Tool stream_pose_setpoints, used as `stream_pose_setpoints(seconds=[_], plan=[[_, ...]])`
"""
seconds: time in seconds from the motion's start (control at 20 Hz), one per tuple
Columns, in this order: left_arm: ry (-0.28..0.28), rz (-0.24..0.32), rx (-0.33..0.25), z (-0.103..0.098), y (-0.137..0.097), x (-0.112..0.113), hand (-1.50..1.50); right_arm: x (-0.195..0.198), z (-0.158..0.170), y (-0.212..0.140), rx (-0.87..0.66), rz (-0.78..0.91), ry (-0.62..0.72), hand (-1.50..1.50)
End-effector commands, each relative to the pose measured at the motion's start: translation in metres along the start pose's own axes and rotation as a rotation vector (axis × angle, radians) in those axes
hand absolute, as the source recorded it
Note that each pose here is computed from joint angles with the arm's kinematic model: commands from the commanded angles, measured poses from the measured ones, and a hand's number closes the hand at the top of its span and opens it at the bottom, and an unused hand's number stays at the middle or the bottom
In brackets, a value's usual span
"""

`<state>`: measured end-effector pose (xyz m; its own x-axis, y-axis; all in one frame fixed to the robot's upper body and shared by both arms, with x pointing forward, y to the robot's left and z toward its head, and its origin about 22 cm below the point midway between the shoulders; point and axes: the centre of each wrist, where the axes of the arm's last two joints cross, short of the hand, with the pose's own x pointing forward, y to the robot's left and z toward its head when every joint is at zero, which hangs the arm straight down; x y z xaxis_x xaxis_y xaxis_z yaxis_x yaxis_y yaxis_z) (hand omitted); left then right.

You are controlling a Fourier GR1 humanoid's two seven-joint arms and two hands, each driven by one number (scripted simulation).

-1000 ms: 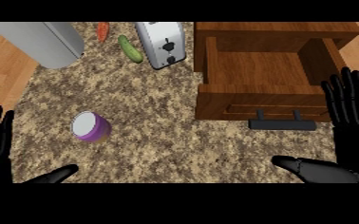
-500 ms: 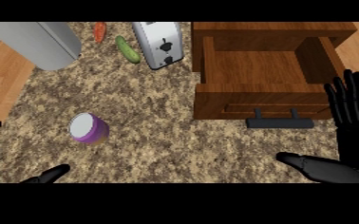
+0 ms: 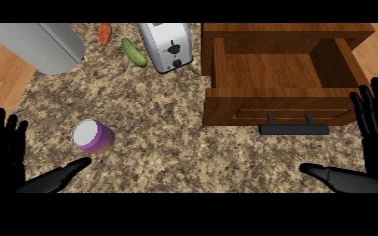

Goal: Pick up the can, place it into the drawer and close the drawer

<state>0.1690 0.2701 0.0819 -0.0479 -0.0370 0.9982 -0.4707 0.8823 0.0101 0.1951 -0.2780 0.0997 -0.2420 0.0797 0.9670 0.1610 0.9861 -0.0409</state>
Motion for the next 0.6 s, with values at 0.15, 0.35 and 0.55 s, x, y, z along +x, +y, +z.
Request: stream_pose_setpoints(seconds=[0.15, 0.35, 0.55], plan=[[0.051, -0.053, 0.013, 0.003, -0.027, -0.056, -1.50, -0.005, 0.017, -0.010, 0.010, 0.008, 0.004, -1.50], [0.066, -0.051, 0.020, -0.003, -0.011, -0.068, -1.50, 0.014, 0.024, -0.009, -0.007, 0.006, -0.021, -1.50], [0.092, -0.053, 0.038, -0.015, -0.022, -0.083, -1.50, 0.018, 0.007, -0.003, -0.004, 0.014, -0.007, -1.50]])
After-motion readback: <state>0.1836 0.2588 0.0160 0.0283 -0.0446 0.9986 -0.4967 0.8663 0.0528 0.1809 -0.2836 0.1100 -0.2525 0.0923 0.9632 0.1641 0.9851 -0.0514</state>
